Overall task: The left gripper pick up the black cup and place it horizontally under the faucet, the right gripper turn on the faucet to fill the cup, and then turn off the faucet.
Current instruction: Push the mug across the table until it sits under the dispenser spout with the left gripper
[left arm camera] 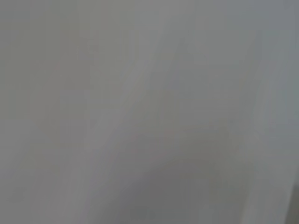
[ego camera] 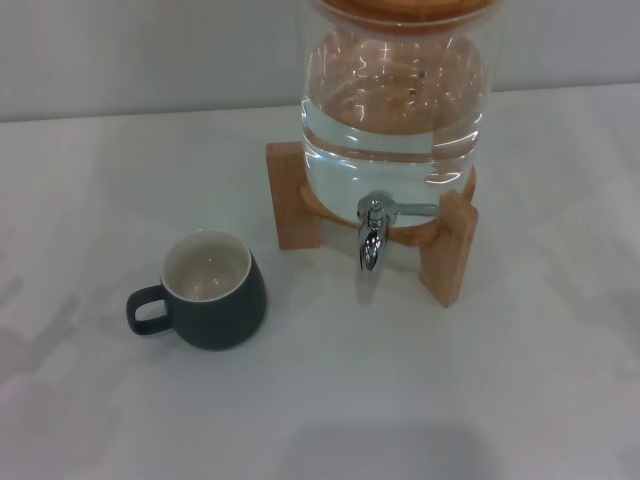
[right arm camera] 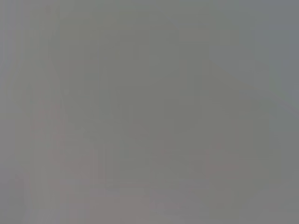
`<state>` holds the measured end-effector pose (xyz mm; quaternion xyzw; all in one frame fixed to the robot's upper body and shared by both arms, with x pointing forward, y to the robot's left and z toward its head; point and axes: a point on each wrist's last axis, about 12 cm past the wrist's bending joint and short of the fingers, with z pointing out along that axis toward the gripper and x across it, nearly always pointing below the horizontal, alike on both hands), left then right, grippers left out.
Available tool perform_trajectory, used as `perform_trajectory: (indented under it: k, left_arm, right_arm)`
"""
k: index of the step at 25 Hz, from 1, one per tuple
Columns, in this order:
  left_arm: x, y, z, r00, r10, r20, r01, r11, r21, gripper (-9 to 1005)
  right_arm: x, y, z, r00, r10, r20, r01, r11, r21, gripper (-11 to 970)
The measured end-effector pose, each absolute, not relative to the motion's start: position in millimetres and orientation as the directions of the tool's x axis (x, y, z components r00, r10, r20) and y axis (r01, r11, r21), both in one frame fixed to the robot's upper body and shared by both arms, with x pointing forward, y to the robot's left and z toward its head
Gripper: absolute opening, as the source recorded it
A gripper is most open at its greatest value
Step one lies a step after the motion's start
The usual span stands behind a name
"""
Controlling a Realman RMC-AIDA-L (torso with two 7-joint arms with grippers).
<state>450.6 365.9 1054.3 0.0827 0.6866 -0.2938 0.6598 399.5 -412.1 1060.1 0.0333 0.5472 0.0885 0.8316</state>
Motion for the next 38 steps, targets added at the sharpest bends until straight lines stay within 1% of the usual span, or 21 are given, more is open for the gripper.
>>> perform_trajectory:
  k: [13, 17, 22, 28, 38]
  left_arm:
    - [438.7, 354.5, 1036.9, -0.212, -0.237, -0.948, 0.525, 0.790, -0.315, 888]
    - [429.5, 353.9, 1030.9, -0.242, -0.218, -0.946, 0.528, 0.788, -0.317, 888]
    - [424.5, 346.4, 1020.7, -0.267, -0.209, -0.941, 0.528, 0.785, -0.324, 888]
    - [437.3, 331.8, 1012.4, -0.305, -0.165, -0.938, 0.552, 0.772, -0.316, 888]
    - [459.2, 312.3, 1002.3, -0.368, -0.089, -0.926, 0.570, 0.764, -0.300, 889]
  right_arm:
    - [393.8, -423.7, 1061.6, 0.389, 0.144, -0.910, -0.050, 0.990, 0.135, 842]
    - [396.3, -426.9, 1063.1, 0.384, 0.129, -0.914, -0.042, 0.992, 0.122, 842]
    - [402.6, -426.0, 1064.3, 0.386, 0.131, -0.913, -0.048, 0.991, 0.122, 842]
    - [405.3, -425.2, 1064.9, 0.387, 0.132, -0.913, -0.055, 0.991, 0.120, 842]
    - [398.8, -426.8, 1063.9, 0.385, 0.127, -0.914, -0.046, 0.992, 0.119, 841]
